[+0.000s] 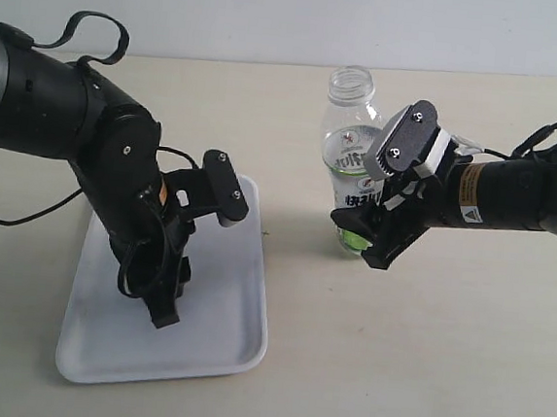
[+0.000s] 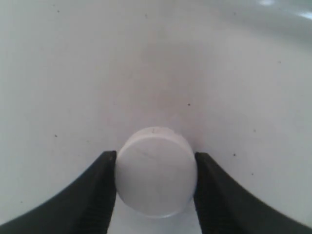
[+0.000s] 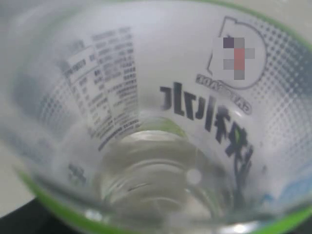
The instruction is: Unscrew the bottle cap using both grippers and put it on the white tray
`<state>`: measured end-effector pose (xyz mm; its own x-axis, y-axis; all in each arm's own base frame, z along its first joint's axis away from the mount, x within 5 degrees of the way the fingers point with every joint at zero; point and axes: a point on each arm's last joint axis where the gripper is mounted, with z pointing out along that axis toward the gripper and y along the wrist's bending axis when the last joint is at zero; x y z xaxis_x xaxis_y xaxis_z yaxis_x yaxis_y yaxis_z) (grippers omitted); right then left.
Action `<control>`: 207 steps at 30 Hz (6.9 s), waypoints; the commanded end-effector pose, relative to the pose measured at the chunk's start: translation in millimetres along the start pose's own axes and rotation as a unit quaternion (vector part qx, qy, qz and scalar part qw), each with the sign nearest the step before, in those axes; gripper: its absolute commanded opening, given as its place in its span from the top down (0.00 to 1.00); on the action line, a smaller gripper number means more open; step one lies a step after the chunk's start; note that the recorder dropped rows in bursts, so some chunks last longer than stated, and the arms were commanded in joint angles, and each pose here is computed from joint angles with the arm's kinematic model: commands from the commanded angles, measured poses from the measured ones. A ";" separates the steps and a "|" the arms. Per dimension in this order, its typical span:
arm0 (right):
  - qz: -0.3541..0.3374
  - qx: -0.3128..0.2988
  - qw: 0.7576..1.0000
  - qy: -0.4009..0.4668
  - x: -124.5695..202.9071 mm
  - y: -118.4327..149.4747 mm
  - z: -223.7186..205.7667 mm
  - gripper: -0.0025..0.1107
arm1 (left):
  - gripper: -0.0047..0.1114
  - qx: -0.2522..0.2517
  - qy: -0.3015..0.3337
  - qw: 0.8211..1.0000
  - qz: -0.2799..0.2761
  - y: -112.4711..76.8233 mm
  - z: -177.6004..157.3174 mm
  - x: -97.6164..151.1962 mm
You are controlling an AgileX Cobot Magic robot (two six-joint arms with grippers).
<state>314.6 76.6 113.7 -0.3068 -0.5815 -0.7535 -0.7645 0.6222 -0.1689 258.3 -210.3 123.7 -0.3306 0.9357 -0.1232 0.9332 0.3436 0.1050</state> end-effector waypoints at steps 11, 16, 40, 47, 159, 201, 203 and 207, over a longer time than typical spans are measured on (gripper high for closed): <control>-0.010 -0.002 0.999 0.035 10.3 1.5 2.9 0.98 | 0.88 0.004 0.009 1.000 0.005 1.8 14.8 -0.6; -0.010 -0.002 0.999 0.035 10.3 1.5 2.9 0.98 | 0.59 0.004 0.008 1.000 0.011 1.9 17.8 -1.0; 0.017 0.009 1.000 0.020 7.5 -0.5 3.1 0.98 | 0.96 -0.054 -0.078 0.995 -0.043 12.4 -72.6 -8.8; 0.051 0.021 0.998 0.009 6.5 -1.9 2.9 0.98 | 0.96 -0.093 -0.202 0.967 -0.126 10.4 -100.7 -1.6; 0.205 -0.104 0.959 -0.165 -77.5 100.8 -195.9 0.98 | 0.96 -0.149 -0.660 0.697 -0.236 -95.9 -182.4 169.4; 0.179 -0.004 0.957 -0.228 -33.5 140.2 -226.7 0.98 | 0.96 -0.109 -0.658 0.691 -0.278 -123.1 -131.5 211.3; 0.168 0.072 0.954 -0.237 -30.7 130.1 -231.3 0.98 | 0.96 -0.109 -0.658 0.691 -0.278 -123.1 -131.5 211.3; 0.284 0.251 0.872 -0.311 -14.9 109.3 -256.6 0.98 | 0.96 -0.109 -0.658 0.691 -0.278 -123.1 -131.5 211.3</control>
<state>93.4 42.3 265.9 -0.1644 0.0493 -0.9852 -0.4414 0.8895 0.1182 55.5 -44.5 215.0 -0.0709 -0.1623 -0.9842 0.6228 0.7635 -0.1708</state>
